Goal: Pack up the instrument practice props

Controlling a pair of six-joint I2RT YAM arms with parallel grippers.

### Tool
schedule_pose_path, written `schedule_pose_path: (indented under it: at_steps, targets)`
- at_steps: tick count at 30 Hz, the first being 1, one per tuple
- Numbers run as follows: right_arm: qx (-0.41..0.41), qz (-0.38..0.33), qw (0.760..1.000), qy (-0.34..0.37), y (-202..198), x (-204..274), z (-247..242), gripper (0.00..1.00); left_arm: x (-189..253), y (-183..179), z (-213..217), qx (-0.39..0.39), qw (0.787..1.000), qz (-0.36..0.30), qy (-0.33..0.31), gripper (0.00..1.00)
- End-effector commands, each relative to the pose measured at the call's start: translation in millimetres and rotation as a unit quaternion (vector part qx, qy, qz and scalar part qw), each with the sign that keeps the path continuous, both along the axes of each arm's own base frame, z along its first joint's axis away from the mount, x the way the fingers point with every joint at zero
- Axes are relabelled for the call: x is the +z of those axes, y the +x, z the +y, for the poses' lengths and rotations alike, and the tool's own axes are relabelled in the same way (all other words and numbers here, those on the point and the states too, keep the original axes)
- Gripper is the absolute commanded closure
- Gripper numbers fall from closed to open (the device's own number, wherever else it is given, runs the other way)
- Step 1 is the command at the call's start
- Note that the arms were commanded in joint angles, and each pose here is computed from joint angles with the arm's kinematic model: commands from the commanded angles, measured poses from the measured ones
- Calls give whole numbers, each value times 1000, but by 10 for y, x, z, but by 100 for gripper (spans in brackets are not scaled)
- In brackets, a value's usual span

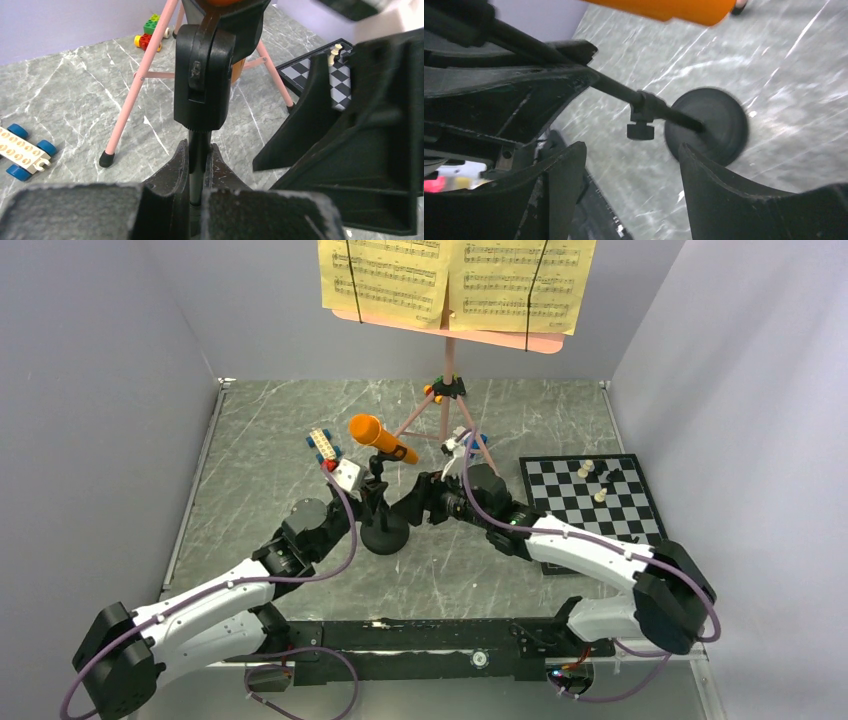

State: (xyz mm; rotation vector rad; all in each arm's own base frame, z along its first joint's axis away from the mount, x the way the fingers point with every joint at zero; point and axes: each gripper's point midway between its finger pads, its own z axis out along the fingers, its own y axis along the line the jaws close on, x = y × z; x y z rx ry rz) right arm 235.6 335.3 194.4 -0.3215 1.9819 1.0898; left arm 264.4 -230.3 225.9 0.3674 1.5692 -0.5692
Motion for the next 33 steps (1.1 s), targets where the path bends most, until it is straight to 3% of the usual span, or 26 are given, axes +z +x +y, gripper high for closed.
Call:
schedule_pose_path:
  at_steps: [1,9,14,20,27,33]
  targets:
    - [71,118,986,95,-247,55,244,28,92,-79,-43,-2,1000,-19,-21,100]
    - [82,214,963,141,-178,-155,333,30,80,-89,74,32,999,-23,-34,100]
    - [96,259,941,196,-128,-206,354,39,68,-102,80,34,999,-22,-32,100]
    - [114,277,926,232,-115,-194,411,47,52,-102,105,38,999,-23,-29,100]
    - [124,296,910,263,-84,-176,436,50,3,-117,133,42,999,-20,-24,100]
    - [126,293,913,256,-71,-186,450,66,-9,-116,127,41,999,-19,-20,100]
